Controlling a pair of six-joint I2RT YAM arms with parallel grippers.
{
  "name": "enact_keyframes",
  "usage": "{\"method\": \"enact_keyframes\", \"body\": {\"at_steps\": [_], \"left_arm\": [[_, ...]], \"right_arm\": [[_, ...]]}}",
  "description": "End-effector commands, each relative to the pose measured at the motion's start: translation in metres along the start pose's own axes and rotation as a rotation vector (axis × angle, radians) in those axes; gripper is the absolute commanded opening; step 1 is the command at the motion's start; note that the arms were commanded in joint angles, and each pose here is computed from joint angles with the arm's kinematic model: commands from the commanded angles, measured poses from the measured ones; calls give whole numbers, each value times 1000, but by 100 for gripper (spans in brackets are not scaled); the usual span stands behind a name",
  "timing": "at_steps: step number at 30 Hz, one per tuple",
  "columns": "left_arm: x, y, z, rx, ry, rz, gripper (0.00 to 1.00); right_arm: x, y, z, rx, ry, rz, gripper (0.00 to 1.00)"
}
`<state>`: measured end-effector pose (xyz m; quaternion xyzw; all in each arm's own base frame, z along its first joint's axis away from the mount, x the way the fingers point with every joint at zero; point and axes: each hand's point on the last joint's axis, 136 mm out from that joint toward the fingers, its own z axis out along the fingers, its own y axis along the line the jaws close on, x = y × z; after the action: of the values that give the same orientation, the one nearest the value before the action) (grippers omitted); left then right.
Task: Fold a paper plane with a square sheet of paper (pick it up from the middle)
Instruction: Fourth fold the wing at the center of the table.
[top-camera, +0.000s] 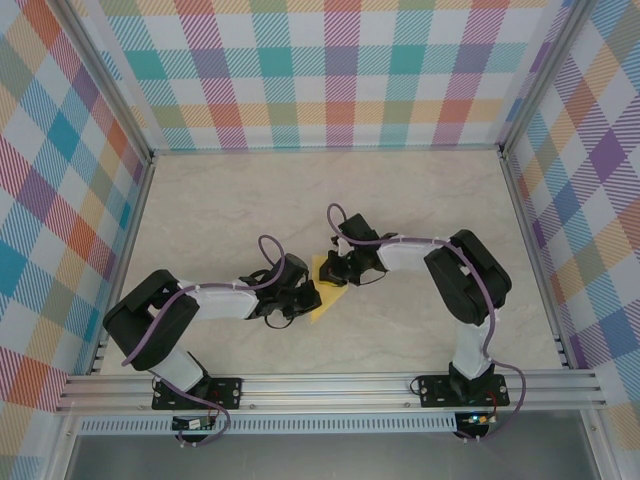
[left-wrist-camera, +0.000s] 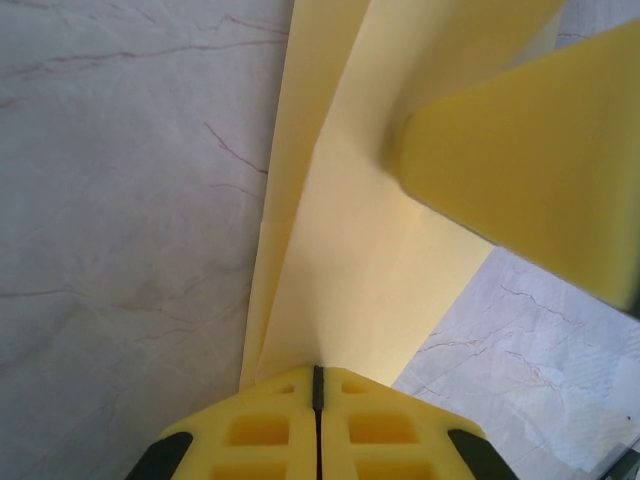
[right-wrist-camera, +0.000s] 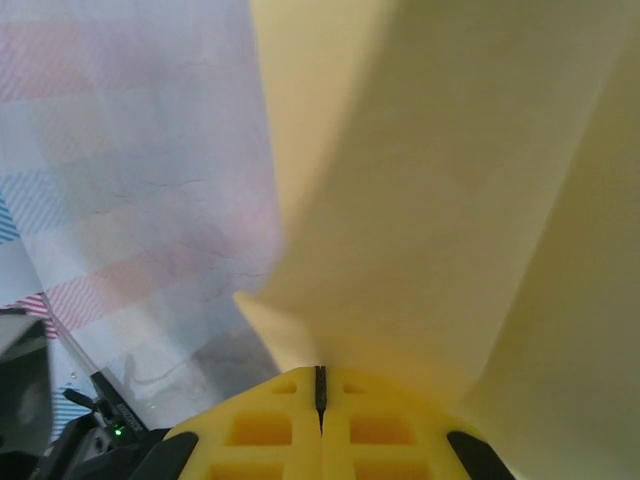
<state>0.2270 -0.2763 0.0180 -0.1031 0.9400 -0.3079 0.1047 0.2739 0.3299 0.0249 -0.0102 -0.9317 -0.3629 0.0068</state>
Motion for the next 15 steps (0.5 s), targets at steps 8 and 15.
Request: {"method": "enact_keyframes", "body": {"at_steps": [8,15], "left_arm": [[25,52,5,-189,72,14,4],[30,64,4,-213,78,9,3]], "right_arm": [[-17,-38,3,108,-62,-1,5],[-44,-48,-11,99,-122,5,6]]}}
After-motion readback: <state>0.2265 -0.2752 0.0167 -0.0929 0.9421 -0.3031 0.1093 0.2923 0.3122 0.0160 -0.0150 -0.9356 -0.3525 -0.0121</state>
